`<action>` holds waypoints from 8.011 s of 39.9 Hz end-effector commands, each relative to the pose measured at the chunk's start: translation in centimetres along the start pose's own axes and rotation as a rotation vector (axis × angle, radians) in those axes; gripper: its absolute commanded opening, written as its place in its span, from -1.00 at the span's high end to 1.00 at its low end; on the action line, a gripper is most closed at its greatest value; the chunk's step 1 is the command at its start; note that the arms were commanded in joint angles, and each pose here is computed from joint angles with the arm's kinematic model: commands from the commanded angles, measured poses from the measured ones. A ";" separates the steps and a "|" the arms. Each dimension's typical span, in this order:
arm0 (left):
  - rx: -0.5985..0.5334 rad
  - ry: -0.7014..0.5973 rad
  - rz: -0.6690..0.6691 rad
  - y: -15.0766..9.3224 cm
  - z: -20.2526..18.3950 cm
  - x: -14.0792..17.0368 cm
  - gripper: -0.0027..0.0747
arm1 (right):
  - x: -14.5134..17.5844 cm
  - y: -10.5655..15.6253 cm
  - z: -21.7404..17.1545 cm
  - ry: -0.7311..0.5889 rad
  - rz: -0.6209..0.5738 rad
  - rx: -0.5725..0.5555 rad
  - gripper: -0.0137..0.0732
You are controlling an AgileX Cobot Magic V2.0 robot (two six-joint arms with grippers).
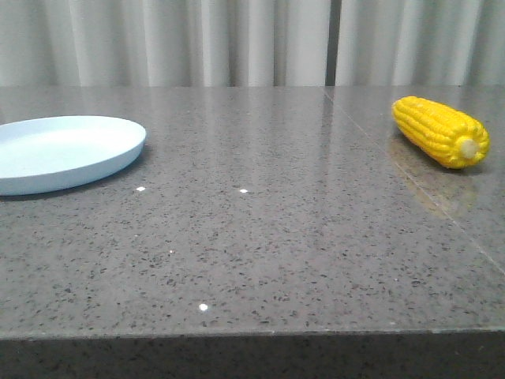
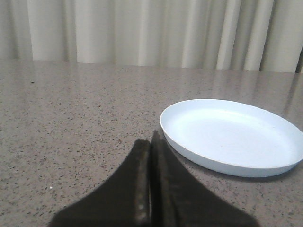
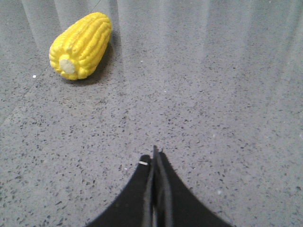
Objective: Place corn on plate with both arms
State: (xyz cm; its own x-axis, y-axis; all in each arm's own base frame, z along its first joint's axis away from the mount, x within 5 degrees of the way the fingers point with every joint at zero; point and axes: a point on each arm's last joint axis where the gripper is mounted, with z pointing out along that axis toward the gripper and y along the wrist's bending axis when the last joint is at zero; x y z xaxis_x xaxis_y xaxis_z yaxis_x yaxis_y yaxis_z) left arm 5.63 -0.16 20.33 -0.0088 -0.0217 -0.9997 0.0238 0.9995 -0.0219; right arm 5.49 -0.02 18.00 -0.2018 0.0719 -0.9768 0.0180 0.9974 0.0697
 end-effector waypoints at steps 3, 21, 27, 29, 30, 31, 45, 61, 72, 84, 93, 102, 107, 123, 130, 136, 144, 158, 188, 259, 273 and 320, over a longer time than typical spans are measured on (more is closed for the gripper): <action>-0.005 -0.102 -0.003 0.0 -0.2 -0.7 0.98 | -0.9 0.0 -0.2 -0.097 -0.003 0.001 0.83; -0.005 -0.102 -0.003 0.0 -0.2 -0.7 0.98 | -0.9 0.0 -0.2 -0.097 -0.003 0.001 0.83; -0.005 -0.102 -0.003 0.0 -0.2 -0.7 0.98 | -0.9 0.0 -0.2 -0.097 -0.003 0.001 0.83; -0.005 -0.102 -0.003 0.0 -0.2 -0.7 0.98 | -0.9 0.0 -0.2 -0.097 -0.003 0.001 0.83; -0.005 -0.102 -0.003 0.0 -0.2 -0.7 0.98 | -0.9 0.0 -0.2 -0.097 -0.003 0.001 0.83; -0.005 -0.102 -0.003 0.0 -0.2 -0.7 0.98 | -0.9 0.0 -0.2 -0.097 -0.003 0.001 0.83; -0.005 -0.102 -0.003 0.0 -0.2 -0.7 0.98 | -0.9 0.0 -0.2 -0.100 -0.003 0.000 0.83; -0.015 -0.323 -0.003 0.1 -0.8 -3.4 0.98 | -3.7 0.2 -1.0 -0.272 0.022 -0.017 0.83; -0.006 -0.272 0.051 -0.2 -1.5 -9.3 0.98 | -10.2 0.8 -4.0 -0.300 0.020 -0.024 0.82; -0.007 -0.026 0.076 -0.2 3.4 -12.7 0.98 | -16.6 1.2 -1.6 -0.172 0.020 -0.016 0.82; -0.006 0.000 0.076 -0.2 4.4 -12.7 0.91 | -17.0 1.2 -0.8 -0.155 0.021 -0.014 0.65; -0.007 -0.050 0.076 -0.2 4.4 -13.1 -0.49 | -17.0 1.2 -0.8 -0.154 0.021 -0.014 -0.41; -0.007 -0.057 0.076 -0.2 4.4 -13.2 -0.69 | -17.0 1.2 -0.8 -0.154 0.021 -0.014 -0.72; -0.002 0.258 0.075 -0.2 10.0 -14.1 -0.41 | -17.0 1.2 -0.8 -0.154 0.021 -0.014 -0.72; 0.009 0.593 0.053 -0.3 15.0 -14.6 -0.21 | -17.0 1.2 -0.8 -0.154 0.021 -0.014 -0.72; 0.025 0.761 0.020 -0.5 18.5 -14.7 -0.17 | -17.0 1.2 -0.8 -0.154 0.021 -0.014 -0.72; 0.038 0.935 -0.004 -0.6 22.7 -13.0 -0.17 | -17.0 1.2 -0.8 -0.154 0.021 -0.014 -0.72; 0.063 1.105 -0.025 -0.7 26.3 -8.6 -0.10 | -17.0 1.2 -0.8 -0.154 0.021 -0.014 -0.72; 0.064 1.092 -0.033 -0.8 26.6 -8.3 0.63 | -17.0 1.2 -0.8 -0.154 0.021 -0.014 -0.72; 0.427 1.075 -0.202 -13.5 30.5 -8.6 0.66 | -16.9 1.2 -0.8 -0.152 0.021 -0.014 -0.72; 0.379 0.916 -0.054 -11.5 29.7 -13.1 -0.51 | -16.9 1.2 -0.8 -0.152 0.021 -0.014 -0.72; 0.166 -0.001 0.075 -1.1 0.7 -11.1 0.98 | -16.9 1.2 -0.8 -0.152 0.021 -0.014 -0.72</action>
State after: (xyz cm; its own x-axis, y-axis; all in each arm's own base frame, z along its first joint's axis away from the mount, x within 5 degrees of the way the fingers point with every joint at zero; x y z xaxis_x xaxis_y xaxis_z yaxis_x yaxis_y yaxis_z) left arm 7.83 -1.24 30.09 -0.1740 0.0941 -0.9802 0.1793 0.9818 0.0624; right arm 8.07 0.06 33.08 -0.1477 0.0949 -0.9845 0.0082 0.9955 0.0947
